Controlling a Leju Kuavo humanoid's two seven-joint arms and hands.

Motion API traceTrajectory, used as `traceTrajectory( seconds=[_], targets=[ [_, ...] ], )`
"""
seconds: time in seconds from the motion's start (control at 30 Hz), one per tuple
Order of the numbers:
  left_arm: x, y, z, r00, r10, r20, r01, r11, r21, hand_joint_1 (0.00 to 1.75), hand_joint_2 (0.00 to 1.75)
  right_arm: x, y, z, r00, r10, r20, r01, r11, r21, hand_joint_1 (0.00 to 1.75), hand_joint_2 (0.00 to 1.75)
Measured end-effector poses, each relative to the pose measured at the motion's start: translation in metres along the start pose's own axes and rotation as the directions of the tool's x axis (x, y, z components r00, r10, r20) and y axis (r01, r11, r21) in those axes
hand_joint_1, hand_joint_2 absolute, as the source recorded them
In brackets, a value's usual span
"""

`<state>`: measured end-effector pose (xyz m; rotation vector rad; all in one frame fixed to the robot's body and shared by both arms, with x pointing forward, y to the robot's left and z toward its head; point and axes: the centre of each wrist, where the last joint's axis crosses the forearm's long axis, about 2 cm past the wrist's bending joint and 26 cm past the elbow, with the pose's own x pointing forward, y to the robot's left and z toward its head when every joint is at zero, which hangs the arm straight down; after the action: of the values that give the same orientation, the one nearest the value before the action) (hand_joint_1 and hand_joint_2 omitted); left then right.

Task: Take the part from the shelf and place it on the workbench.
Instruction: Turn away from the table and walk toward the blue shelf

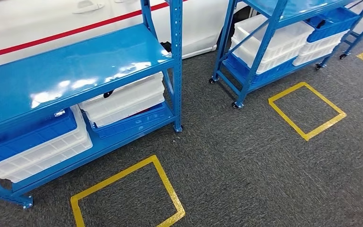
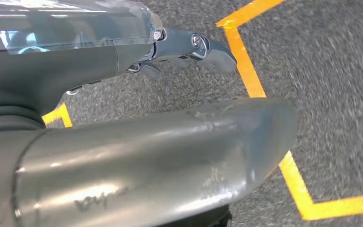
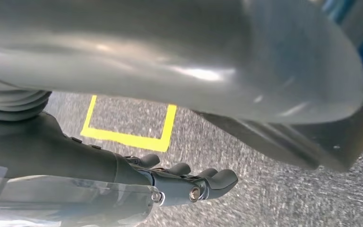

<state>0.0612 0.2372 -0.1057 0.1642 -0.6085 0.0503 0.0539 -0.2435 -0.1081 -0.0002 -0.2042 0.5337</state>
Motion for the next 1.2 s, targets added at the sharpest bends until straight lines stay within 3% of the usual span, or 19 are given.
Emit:
traceTrajectory(
  seconds=[1.2],
  targets=[
    [-0.0005,-0.0046,0.0016,1.0,0.002,-0.018,-0.002,1.0,-0.012,0.0,0.0,-0.0017,0.0004,0.0001,1.0,0.001,-0.004,-0.001,1.0,0.016,0.0,0.0]
  ],
)
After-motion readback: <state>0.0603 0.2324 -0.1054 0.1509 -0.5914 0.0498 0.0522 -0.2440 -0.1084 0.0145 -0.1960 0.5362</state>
